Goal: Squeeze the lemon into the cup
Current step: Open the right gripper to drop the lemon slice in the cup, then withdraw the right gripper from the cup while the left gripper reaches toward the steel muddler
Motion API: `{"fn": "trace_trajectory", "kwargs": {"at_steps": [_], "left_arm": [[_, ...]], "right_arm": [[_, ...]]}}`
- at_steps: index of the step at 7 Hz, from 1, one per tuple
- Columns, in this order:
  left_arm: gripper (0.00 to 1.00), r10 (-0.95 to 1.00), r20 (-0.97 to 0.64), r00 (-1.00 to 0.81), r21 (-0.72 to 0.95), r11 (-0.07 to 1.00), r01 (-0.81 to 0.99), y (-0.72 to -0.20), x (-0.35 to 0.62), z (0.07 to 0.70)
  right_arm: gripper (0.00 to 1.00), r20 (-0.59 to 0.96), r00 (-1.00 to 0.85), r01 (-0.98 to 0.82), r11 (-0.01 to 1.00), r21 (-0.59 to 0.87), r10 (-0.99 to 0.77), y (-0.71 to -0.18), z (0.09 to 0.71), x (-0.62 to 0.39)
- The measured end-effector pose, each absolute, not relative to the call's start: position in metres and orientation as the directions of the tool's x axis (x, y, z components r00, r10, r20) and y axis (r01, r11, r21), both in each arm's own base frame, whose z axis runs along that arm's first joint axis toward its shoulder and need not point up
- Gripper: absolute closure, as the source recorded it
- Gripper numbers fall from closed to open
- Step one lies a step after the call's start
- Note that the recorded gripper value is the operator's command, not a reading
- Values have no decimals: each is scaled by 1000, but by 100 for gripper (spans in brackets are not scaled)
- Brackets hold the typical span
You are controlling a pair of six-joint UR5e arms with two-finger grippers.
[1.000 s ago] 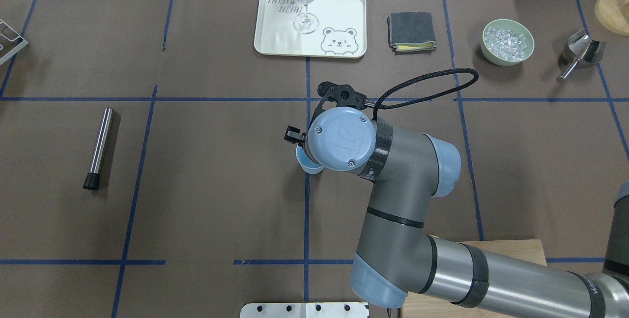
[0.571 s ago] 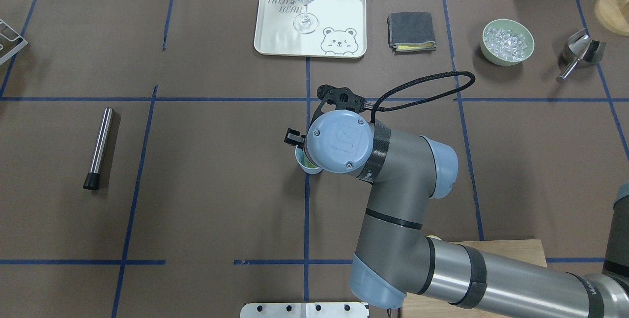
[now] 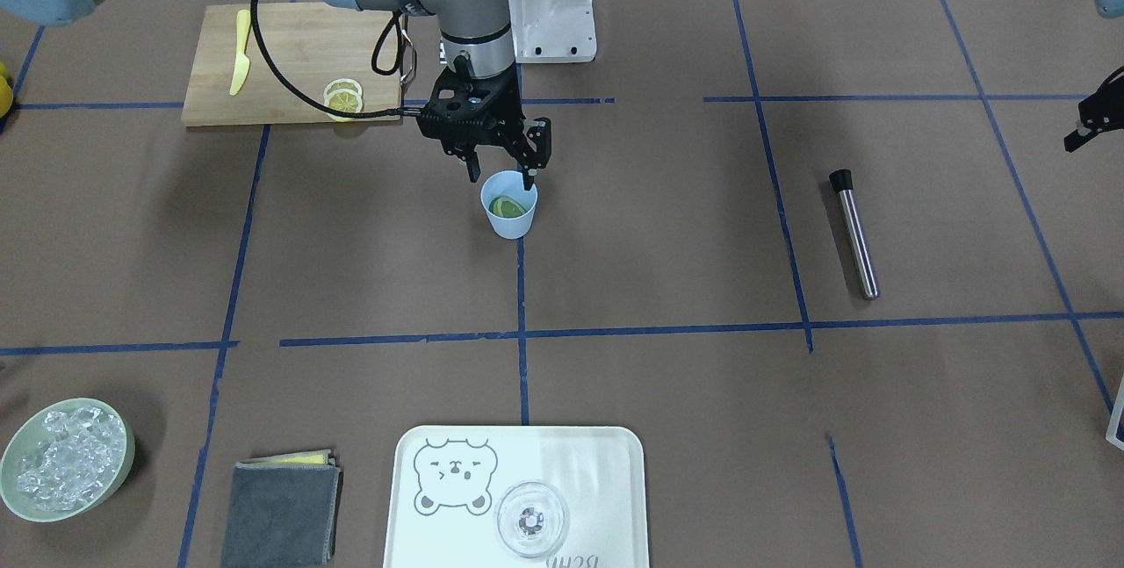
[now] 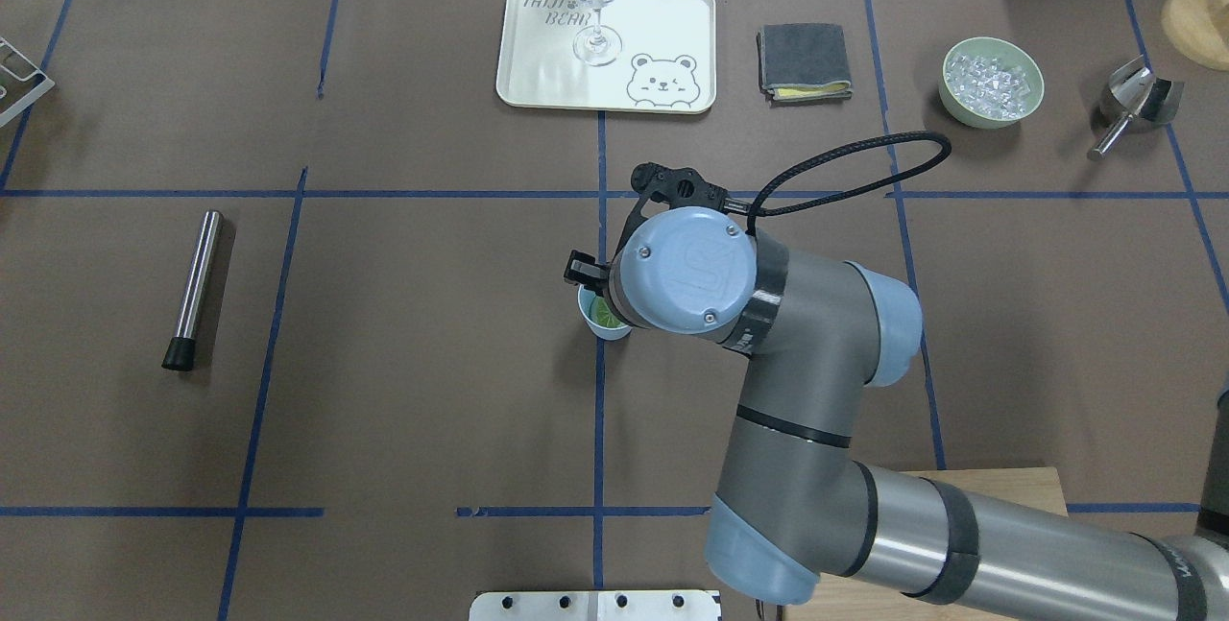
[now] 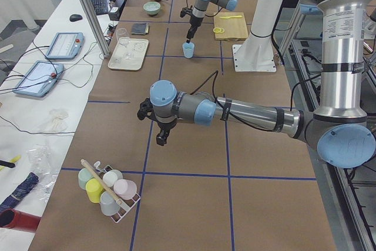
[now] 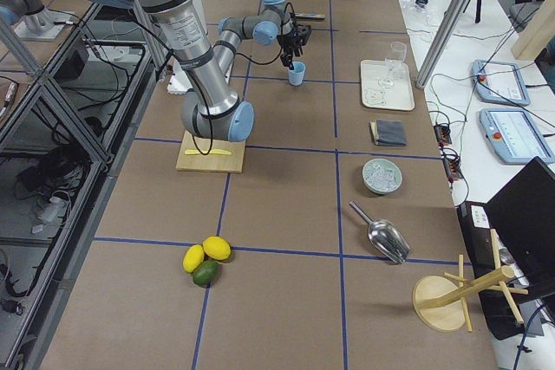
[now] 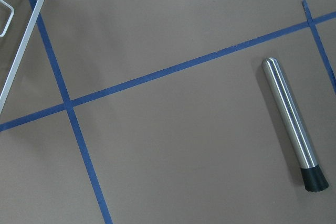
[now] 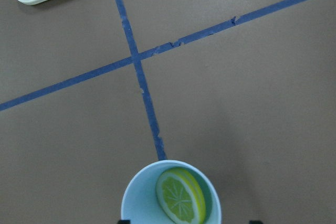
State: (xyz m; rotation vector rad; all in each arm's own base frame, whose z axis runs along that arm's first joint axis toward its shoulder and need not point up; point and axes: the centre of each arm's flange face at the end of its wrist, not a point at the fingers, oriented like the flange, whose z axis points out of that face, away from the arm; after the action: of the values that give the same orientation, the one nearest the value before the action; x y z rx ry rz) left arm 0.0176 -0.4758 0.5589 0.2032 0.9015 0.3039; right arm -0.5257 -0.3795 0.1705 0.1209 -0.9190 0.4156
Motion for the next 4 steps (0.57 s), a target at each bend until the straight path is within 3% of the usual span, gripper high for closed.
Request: {"fn": "trace_trajectory", "kwargs": {"at_steps": [2,4], "left_arm": [[4,299,-777,554,254,954,-159,-479,60,554],[7,248,-774,583,231,967,-105,-478,137,535]], "right_arm": [[13,803,515,-350,929,-124,301,-381,205,-430],[13,773,589,-286,956,-70,233,-392,271,-335]]}}
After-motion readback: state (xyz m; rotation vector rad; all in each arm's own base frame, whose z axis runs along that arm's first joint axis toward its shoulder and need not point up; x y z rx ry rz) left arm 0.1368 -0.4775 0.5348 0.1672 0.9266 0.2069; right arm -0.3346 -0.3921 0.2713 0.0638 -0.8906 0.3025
